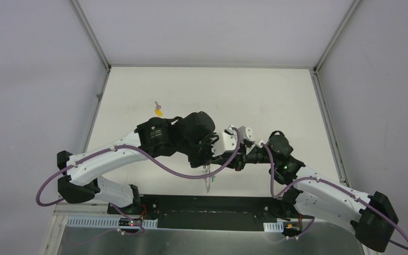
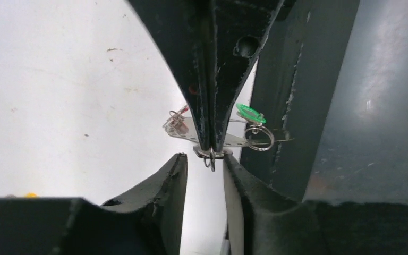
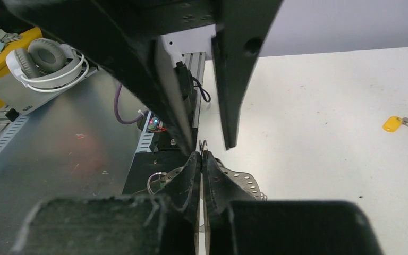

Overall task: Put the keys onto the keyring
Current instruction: Adjust the key on the keyring.

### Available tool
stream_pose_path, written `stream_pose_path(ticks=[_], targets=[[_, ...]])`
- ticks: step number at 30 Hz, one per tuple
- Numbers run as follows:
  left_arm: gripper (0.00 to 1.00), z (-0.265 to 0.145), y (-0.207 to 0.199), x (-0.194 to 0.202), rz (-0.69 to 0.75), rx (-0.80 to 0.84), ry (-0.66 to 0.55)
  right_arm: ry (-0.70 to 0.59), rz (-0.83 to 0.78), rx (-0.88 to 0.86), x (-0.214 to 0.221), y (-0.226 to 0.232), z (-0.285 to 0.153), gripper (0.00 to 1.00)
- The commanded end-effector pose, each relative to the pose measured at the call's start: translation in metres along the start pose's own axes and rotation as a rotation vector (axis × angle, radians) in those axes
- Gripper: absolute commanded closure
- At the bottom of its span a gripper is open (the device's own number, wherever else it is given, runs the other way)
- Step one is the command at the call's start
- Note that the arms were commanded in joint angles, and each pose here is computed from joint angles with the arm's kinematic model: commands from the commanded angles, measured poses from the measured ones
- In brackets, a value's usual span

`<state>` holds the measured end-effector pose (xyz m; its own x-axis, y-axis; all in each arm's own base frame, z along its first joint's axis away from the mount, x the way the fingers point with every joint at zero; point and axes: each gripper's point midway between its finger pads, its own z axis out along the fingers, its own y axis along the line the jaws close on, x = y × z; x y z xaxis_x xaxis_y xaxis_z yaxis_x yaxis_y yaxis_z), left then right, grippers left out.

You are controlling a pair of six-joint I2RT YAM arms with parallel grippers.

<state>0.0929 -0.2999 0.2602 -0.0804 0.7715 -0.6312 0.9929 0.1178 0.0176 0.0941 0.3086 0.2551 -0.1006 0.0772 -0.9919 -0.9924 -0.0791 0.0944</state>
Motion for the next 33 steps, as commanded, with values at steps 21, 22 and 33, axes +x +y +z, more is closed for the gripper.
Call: stream_pose_path(ticks=[21,22,33], targets=[[0.59,-0.03,-0.012,-0.024,0.059,-0.08,-0.864,-0.056,-0.064,0.002,-0.021,0.005,-0.003,1.0],[0.61,-0.026,-0.01,-0.023,0.06,-0.088,-0.856,-0.056,-0.064,0.003,-0.021,0.005,-0.003,1.0],[0.99,-0.02,-0.004,-0.017,0.054,-0.12,-0.866,-0.056,-0.062,0.008,-0.021,0.005,-0.003,1.0]])
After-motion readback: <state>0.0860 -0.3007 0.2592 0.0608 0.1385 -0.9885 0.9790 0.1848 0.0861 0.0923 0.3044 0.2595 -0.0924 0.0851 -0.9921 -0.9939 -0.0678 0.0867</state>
